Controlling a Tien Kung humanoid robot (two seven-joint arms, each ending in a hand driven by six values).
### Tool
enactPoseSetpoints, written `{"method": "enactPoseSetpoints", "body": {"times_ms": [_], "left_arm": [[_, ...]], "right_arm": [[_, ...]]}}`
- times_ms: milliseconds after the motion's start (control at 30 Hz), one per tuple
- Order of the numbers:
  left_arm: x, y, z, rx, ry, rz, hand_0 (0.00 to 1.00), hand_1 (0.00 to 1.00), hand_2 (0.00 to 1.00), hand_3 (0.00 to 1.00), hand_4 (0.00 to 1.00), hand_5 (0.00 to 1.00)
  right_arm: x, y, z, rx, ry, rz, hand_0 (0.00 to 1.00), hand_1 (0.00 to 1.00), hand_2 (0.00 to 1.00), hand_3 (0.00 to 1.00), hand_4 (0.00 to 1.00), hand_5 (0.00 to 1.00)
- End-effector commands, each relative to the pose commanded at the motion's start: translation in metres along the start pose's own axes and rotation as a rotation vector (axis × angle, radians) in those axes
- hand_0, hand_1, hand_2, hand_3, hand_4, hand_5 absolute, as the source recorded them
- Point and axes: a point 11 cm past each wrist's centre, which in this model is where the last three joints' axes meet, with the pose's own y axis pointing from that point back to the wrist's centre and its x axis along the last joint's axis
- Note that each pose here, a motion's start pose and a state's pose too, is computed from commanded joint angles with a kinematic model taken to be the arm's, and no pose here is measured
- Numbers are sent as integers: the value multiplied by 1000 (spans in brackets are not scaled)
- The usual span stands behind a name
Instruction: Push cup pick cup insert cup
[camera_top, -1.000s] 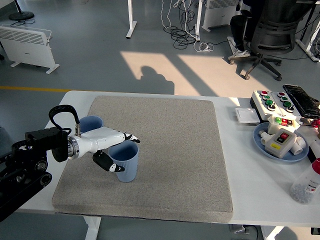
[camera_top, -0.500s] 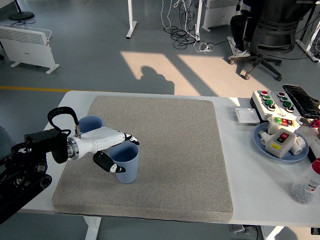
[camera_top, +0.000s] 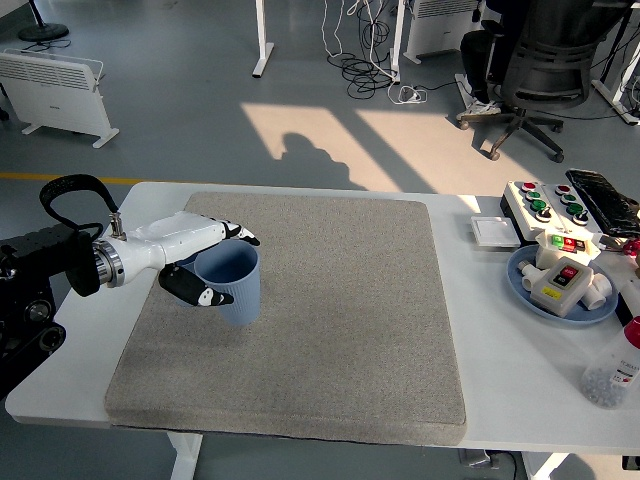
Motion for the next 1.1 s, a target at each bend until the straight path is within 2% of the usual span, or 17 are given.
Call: {"method": "enactPoseSetpoints", "body": {"times_ms": [133, 267, 433, 667, 933, 1100], "left_arm": [[26, 12, -14, 41, -27, 43, 445, 560, 614, 535, 683, 79], [44, 17, -24, 64, -35, 75, 445, 560, 614, 535, 683, 79], [57, 18, -38, 100, -40, 103, 444, 560, 616, 536, 679, 75], [60, 12, -49, 127, -40, 119, 444, 561, 617, 536, 675, 70], [47, -2, -63, 157, -56, 78, 454, 564, 622, 527, 649, 78], [40, -5, -69, 172, -56, 51, 453, 564, 623, 527, 652, 83]], "right_arm": [[0, 0, 1, -2, 1, 0, 686, 606, 640, 558, 99, 413], [0, 0, 1, -2, 0, -1, 686, 606, 640, 558, 99, 413], [0, 0, -1, 2, -2, -2, 686, 606, 641, 557, 99, 413], [-1, 1, -4, 6, -3, -3, 686, 606, 641, 558, 99, 414], [-1, 1, -8, 12, 1, -4, 686, 606, 641, 558, 98, 414], [-1, 1, -9, 16, 1, -4, 687, 606, 640, 558, 97, 410]]}}
